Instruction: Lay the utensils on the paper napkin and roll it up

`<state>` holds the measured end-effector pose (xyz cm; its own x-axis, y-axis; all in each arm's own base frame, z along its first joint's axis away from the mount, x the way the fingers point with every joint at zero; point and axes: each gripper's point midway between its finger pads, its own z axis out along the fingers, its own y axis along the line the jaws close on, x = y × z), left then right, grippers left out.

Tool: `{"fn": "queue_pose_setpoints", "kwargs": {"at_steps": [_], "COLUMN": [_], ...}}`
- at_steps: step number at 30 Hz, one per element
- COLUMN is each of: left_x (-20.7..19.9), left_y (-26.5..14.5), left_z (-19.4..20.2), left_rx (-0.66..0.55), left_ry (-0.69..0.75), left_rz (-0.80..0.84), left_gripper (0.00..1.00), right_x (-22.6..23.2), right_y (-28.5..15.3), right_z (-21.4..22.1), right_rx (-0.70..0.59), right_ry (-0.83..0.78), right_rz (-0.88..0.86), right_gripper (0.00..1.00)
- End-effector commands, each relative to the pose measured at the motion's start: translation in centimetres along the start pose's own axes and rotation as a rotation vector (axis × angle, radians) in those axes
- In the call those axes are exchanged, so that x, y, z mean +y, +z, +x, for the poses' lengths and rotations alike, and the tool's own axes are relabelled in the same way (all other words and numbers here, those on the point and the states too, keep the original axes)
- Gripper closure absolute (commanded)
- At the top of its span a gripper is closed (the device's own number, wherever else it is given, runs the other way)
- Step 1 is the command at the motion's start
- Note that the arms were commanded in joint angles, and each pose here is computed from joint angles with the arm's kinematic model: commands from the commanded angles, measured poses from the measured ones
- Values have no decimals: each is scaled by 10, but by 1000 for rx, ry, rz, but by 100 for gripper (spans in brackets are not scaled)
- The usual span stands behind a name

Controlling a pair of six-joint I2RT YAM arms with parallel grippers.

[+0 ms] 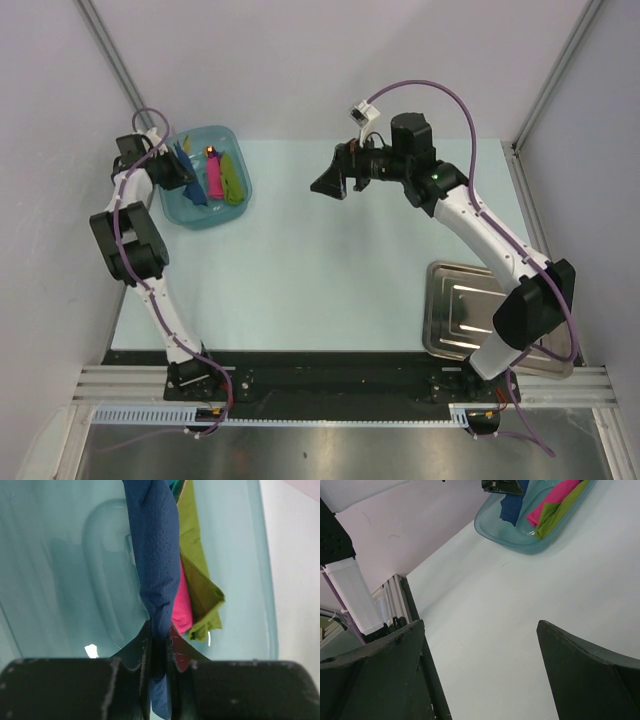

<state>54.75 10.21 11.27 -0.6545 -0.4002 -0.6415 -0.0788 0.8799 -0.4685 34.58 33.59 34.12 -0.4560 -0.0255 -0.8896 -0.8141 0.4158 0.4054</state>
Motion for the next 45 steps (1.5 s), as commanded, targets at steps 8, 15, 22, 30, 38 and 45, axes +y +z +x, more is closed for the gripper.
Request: {"fn": "queue_pose_setpoints", "kwargs": {"at_steps": [8,15,22,30,38,45], "left_x": [9,20,29,37,30,37], "left_y": [15,29,41,52,55,57], "left_z": [-22,-19,-7,-2,-3,13], "left_rx": [-38,-23,3,26,32,83], "left_ry": [57,18,-19,-36,-59,-128], "left_rz": [73,101,123,125,173,150], "left_gripper": [100,100,100,94,98,94], "right_x": [-5,-3,-3,-2,0,1], "right_y": [12,16,19,23,26,29], "right_z": [0,1,2,2,0,-2], "right_rx": [6,22,32,43,52,52], "right_ry": [0,-11,-18,-19,-26,-27], "right_rz": [-12,-12,-8,-8,-9,-12], "right_gripper": [0,0,0,0,0,0]}}
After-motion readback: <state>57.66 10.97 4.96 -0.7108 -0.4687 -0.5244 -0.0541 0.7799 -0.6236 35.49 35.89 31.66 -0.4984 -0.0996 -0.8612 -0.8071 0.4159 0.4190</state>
